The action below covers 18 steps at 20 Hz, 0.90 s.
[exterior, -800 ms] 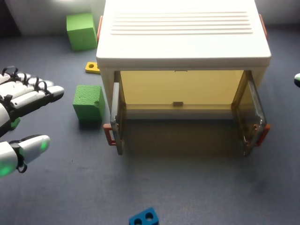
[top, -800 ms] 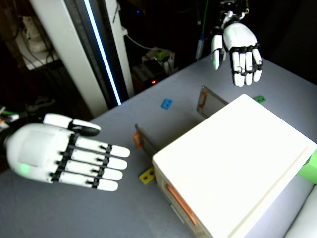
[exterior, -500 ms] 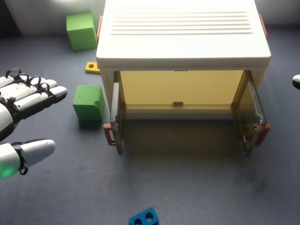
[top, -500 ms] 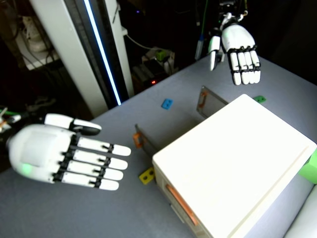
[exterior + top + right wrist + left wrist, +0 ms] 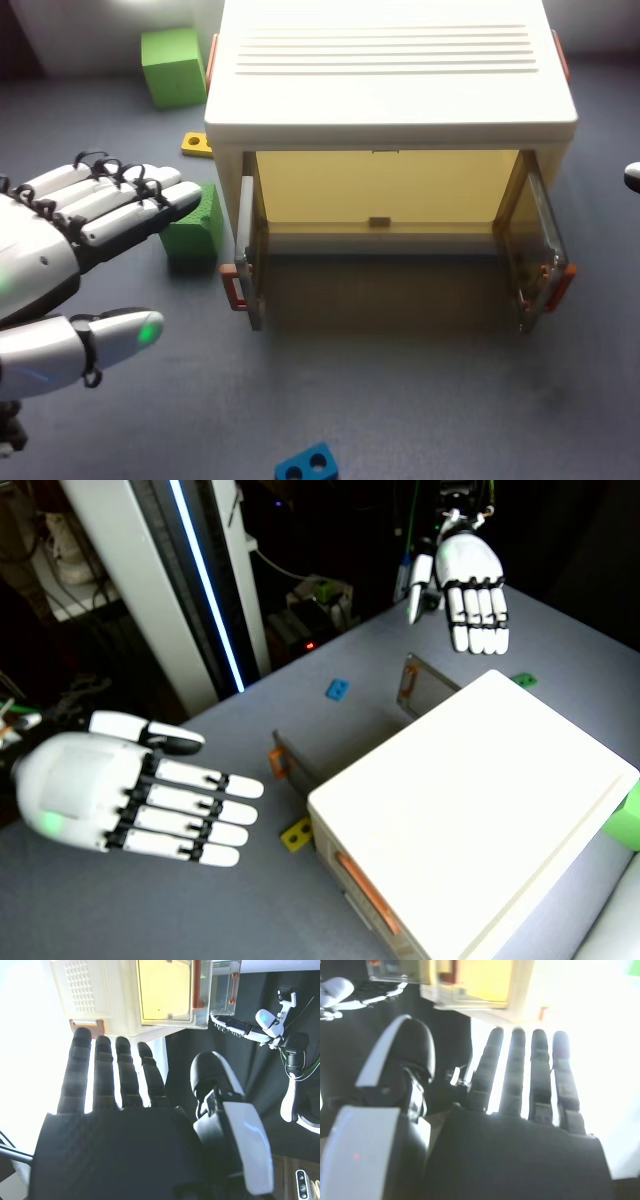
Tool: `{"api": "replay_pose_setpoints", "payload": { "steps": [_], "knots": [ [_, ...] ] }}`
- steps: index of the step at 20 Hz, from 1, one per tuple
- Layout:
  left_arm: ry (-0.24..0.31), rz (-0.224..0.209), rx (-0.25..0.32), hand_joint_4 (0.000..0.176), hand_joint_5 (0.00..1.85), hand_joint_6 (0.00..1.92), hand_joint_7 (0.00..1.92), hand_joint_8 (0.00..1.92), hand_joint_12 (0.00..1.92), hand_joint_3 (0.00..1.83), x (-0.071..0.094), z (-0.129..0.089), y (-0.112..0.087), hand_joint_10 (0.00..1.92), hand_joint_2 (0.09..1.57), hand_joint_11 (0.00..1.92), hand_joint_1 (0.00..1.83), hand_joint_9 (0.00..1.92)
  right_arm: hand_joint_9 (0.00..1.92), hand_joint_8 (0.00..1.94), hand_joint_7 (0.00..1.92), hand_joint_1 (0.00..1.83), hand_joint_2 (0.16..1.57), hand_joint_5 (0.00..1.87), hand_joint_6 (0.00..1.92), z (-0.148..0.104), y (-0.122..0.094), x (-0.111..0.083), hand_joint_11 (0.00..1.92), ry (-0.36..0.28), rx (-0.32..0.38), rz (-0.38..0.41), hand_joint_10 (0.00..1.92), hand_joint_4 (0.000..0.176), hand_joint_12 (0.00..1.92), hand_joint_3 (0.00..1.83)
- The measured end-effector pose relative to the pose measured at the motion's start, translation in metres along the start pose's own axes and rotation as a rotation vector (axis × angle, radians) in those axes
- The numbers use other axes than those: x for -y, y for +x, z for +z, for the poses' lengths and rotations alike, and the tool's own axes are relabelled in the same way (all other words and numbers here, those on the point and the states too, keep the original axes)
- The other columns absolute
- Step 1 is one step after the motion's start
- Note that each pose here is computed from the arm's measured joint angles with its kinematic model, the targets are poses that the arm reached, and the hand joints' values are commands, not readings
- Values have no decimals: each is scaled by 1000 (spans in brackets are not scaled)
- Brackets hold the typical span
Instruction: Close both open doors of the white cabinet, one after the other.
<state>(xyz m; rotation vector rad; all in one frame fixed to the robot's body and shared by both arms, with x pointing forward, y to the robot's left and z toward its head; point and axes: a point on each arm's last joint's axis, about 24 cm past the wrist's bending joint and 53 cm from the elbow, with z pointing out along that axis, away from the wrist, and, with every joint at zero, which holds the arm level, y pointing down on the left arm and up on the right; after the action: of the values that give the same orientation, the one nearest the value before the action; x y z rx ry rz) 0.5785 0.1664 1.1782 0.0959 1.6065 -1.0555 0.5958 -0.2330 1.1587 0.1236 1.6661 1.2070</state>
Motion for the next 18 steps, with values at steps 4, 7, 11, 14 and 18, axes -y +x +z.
{"api": "replay_pose_setpoints", "payload": {
  "steps": [4,7,11,14,18],
  "knots": [
    [32,-14,-11,0,61,2,20,1,330,0,6,9,5,1,1445,0,0,30,63,5,91,68,1459,95,3,0,0,0,120,0,0,1,2,31,1,0],
    [50,-19,-39,0,96,3,70,3,341,0,11,15,15,4,1428,0,0,80,73,5,99,65,1458,101,4,0,0,0,133,0,0,3,5,25,6,0],
    [66,-14,-82,0,48,1,32,3,212,0,15,21,26,1,1400,0,0,32,61,1,94,54,1462,93,1,0,0,0,115,0,0,4,1,32,1,0],
    [72,-19,-94,0,61,5,33,2,238,1,17,22,29,1,1405,0,0,31,70,2,99,57,1462,97,2,0,0,0,127,-1,0,4,4,33,6,0],
    [102,-18,-100,0,104,8,42,2,134,2,25,24,31,0,1412,0,0,17,65,0,97,22,1456,91,0,0,0,0,121,-2,0,5,1,43,2,0]
  ]
}}
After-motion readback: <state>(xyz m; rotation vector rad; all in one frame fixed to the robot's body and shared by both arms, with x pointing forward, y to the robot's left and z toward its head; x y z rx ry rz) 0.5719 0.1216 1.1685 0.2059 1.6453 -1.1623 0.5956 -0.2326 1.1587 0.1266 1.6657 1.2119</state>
